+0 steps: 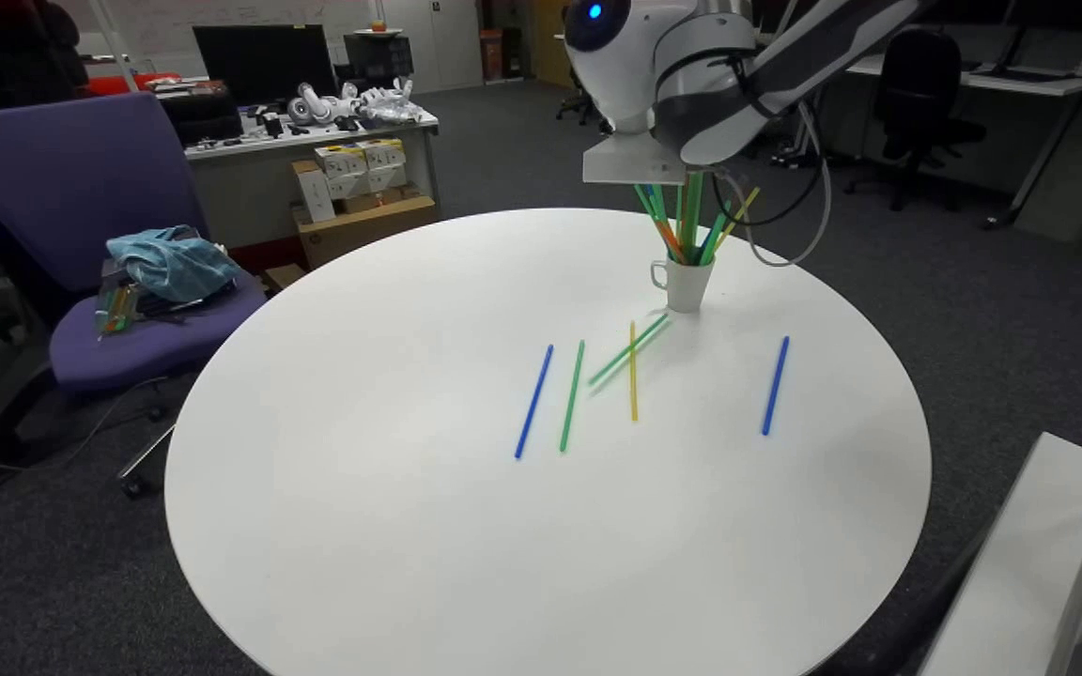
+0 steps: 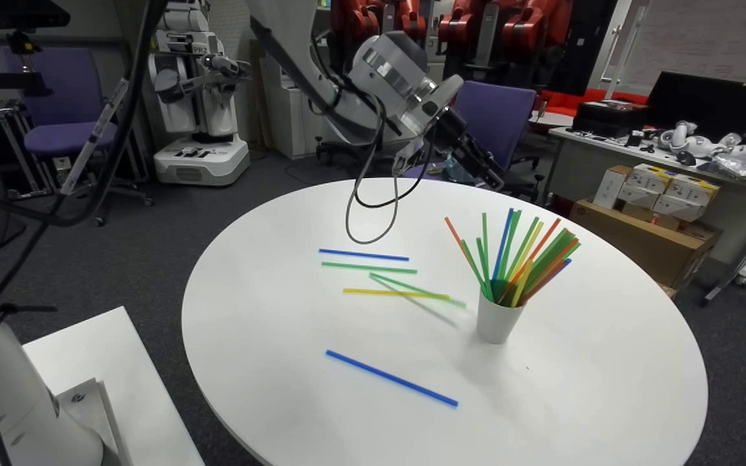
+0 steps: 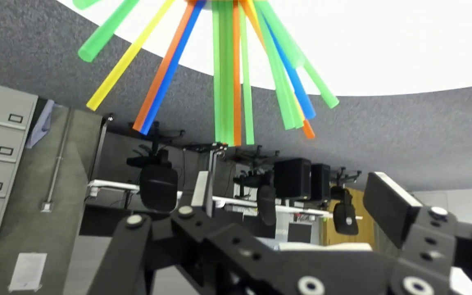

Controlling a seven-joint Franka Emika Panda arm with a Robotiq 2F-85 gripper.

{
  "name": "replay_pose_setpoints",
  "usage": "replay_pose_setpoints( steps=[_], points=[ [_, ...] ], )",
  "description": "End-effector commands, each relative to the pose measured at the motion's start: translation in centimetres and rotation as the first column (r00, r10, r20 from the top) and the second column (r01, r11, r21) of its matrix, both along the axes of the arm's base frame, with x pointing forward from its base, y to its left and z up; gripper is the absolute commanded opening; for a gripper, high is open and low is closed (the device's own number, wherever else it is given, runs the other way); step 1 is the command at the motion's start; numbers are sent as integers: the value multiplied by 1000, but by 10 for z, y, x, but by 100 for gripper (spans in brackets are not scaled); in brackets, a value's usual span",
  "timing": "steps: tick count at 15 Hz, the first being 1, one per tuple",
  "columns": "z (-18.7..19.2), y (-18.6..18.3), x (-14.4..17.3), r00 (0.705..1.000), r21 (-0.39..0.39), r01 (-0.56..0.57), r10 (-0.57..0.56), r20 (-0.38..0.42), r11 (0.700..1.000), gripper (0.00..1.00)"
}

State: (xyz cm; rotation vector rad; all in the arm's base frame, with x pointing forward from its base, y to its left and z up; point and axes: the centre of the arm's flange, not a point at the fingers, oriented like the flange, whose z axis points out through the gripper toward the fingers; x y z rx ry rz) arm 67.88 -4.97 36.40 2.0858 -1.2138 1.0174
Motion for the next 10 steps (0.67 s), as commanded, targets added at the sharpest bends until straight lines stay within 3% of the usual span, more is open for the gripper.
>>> replay_pose_setpoints(
  steps=[1,5,8,10],
  points=[
    [22,5,-11,991,152,-70,87,-106,986,100],
    [20,21,-16,961,343,-101,181,-208,934,100],
    [9,37,-22,933,481,-15,186,-309,876,100],
    [-8,51,-31,903,531,89,157,-401,842,100]
  ],
)
